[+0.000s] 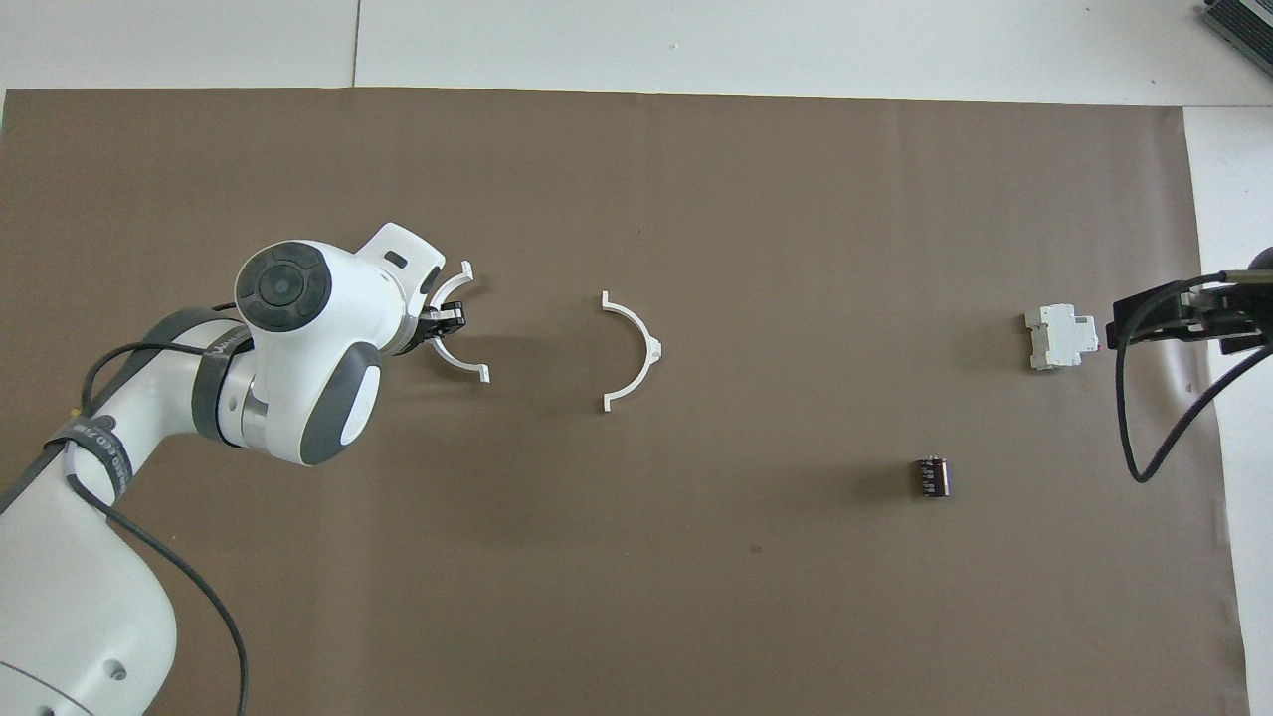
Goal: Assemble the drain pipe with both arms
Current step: 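Carry the clamp half with the left gripper toward the placed half, then press the held clamp half against the placed half with the left gripper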
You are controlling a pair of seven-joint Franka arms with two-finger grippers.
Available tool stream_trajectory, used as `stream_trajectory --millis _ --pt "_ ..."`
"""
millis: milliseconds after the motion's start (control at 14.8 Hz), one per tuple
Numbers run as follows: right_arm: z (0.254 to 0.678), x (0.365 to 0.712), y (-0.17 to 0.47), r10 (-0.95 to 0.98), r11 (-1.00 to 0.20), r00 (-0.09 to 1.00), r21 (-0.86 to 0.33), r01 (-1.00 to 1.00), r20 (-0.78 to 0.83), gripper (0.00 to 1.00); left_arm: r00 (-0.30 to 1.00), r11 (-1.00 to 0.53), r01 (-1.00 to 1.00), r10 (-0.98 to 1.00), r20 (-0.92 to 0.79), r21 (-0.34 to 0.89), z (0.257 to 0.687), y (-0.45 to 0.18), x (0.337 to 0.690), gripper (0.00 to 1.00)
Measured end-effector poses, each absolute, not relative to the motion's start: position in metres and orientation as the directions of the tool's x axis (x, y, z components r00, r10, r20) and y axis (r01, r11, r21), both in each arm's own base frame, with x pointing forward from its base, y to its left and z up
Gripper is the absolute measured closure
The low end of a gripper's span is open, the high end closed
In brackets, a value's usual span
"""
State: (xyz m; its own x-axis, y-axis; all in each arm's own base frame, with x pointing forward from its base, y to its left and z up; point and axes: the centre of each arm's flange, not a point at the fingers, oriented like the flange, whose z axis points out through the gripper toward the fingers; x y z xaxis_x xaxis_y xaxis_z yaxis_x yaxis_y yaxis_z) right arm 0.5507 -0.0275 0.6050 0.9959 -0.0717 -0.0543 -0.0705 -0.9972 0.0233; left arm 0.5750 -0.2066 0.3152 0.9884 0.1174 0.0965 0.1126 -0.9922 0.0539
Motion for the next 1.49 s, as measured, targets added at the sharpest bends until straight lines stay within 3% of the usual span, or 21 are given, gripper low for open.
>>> stream_trajectory --millis 338,1216,1486 --pt "0.605 0.551 -0.028 -0.072 -0.997 0.996 0.023 -0.071 -0.055 0.0 0.998 -0.999 0.018 0.022 0.063 0.051 0.302 -0.271 0.57 0.79" --pt "0.605 0.551 -0.028 -0.072 -0.997 0.996 0.023 -0.071 -0.054 0.0 0.997 -0.997 -0.072 -0.07 0.033 0.038 0.298 -0.316 0.549 0.79" --pt "0.605 0.551 -0.028 -0.072 -0.997 0.996 0.023 -0.071 -0.054 0.0 0.998 -0.997 -0.055 -0.053 0.042 0.052 0.297 -0.331 0.557 0.79"
